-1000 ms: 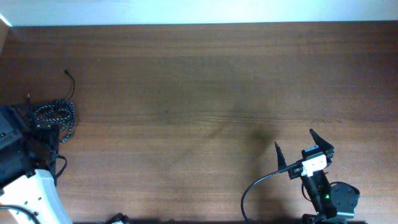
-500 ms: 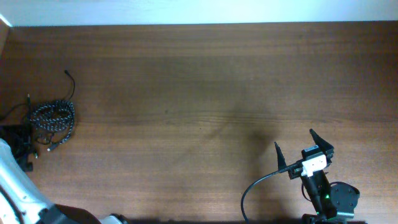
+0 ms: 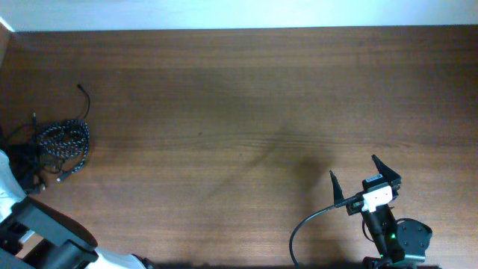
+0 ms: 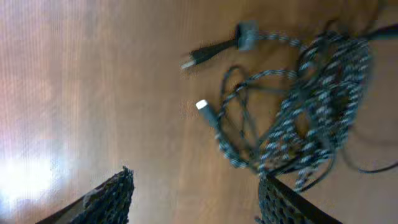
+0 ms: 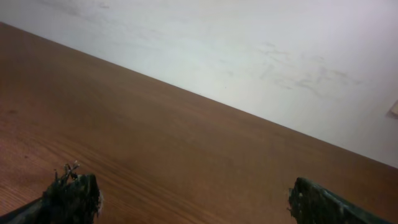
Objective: Untangle cables
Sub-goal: 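Move the left gripper left and down toward the braided cable bundle, then grasp the braided cable bundle with the left gripper and lift it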
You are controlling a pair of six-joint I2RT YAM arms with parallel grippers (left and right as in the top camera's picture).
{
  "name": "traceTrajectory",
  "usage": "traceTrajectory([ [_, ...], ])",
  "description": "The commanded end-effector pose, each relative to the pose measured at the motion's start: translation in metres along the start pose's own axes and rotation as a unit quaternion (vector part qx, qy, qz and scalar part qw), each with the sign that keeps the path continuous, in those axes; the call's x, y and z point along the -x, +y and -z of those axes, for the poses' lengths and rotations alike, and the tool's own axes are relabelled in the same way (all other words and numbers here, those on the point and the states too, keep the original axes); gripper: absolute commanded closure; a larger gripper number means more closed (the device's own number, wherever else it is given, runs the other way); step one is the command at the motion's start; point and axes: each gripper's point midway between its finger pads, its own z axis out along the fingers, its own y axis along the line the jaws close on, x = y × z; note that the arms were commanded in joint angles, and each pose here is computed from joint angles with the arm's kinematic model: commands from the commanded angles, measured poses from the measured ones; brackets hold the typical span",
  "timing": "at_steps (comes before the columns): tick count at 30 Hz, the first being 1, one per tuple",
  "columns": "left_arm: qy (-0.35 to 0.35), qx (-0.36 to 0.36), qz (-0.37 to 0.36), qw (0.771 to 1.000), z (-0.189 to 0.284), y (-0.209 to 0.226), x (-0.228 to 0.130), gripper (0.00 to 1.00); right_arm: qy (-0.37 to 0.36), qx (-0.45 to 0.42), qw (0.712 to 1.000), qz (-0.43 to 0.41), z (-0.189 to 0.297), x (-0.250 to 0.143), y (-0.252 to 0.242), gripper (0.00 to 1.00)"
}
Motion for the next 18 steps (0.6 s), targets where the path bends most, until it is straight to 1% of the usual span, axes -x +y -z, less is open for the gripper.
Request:
traceTrajectory([
  [1,0.000,-0.009,-0.003,1.000,-0.006,-0.009,0.004,0.40,0.001,0.001,1.000,-0.002,0.000,-0.002,0.002,0.01],
  [4,0.003,-0.010,-0.008,1.000,-0.015,-0.015,0.002,0.43,0.001,0.001,1.000,-0.002,0.000,-0.002,0.002,0.01],
  [6,0.023,-0.010,-0.020,0.999,-0.031,-0.024,-0.009,0.44,0.001,0.001,1.000,-0.002,0.000,-0.002,0.002,0.01],
  [9,0.032,-0.007,-0.032,0.999,-0.044,-0.032,-0.017,0.46,0.001,0.001,1.000,-0.002,0.000,-0.002,0.002,0.01],
  [10,0.032,-0.003,-0.033,0.999,-0.049,-0.032,-0.017,0.45,0.001,0.001,1.000,-0.002,0.000,-0.002,0.002,0.01],
  [11,0.026,-0.004,-0.033,0.999,-0.051,-0.034,-0.014,0.40,0.001,0.001,1.000,-0.002,0.000,-0.002,0.002,0.01],
  [12,0.022,-0.010,-0.033,0.999,-0.052,-0.037,-0.012,0.37,0.001,0.001,1.000,-0.002,0.000,-0.002,0.002,0.01],
  [15,0.015,-0.018,-0.032,0.999,-0.052,-0.041,-0.009,0.38,0.001,0.001,1.000,-0.002,0.000,-0.002,0.002,0.01],
  [18,0.015,-0.019,-0.032,0.999,-0.056,-0.040,-0.010,0.44,0.001,0.001,1.000,-0.002,0.000,-0.002,0.002,0.01],
])
